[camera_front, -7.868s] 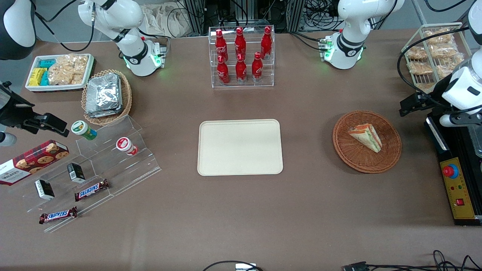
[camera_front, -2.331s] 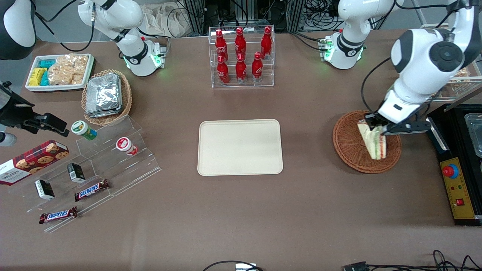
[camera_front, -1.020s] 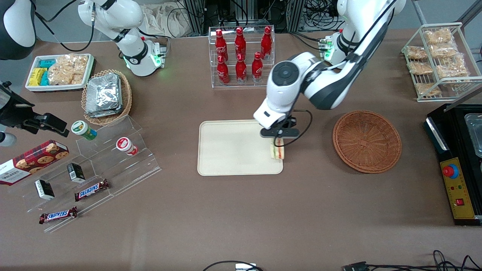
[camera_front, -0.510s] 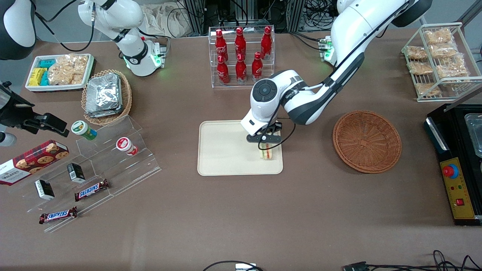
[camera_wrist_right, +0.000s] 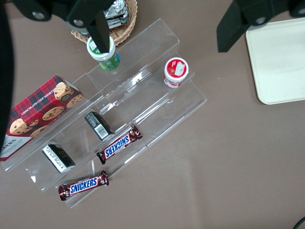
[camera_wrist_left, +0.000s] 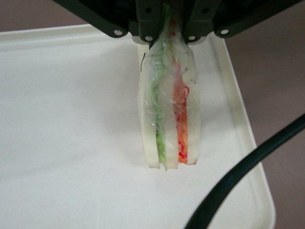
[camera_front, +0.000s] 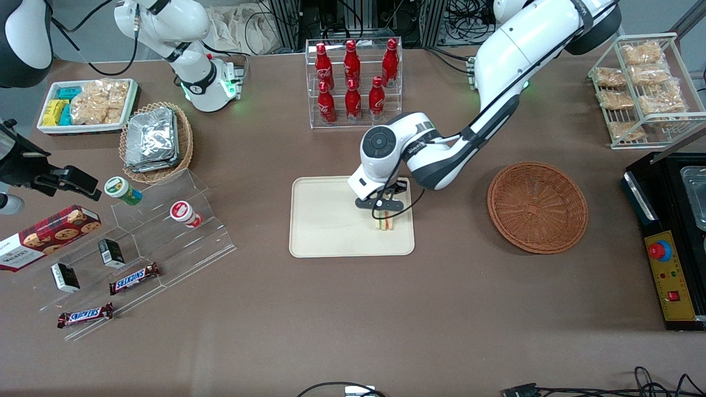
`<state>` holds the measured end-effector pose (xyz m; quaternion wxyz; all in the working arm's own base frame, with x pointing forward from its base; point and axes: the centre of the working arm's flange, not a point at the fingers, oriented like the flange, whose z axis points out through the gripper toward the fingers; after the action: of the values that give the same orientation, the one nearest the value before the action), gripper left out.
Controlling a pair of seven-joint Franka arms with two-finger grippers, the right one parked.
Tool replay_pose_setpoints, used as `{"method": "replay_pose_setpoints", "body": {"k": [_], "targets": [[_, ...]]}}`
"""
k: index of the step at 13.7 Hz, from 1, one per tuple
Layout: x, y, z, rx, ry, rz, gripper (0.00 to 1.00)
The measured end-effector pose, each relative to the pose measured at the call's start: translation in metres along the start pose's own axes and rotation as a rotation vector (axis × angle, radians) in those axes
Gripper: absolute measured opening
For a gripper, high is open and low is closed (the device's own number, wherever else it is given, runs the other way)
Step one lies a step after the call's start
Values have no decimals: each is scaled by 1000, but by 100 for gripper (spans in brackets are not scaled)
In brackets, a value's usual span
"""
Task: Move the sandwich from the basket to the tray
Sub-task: 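Lower the sandwich onto the tray and open the left gripper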
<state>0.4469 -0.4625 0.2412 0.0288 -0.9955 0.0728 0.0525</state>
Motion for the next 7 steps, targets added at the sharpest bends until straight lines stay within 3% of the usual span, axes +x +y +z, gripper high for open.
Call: {"method": "replay_pose_setpoints", "body": {"k": [4,5,7], "targets": [[-2,2,7,5,-9,3,15],[-2,2,9,5,-13,0,20],[-3,3,14,9,-19,-10,41]]}}
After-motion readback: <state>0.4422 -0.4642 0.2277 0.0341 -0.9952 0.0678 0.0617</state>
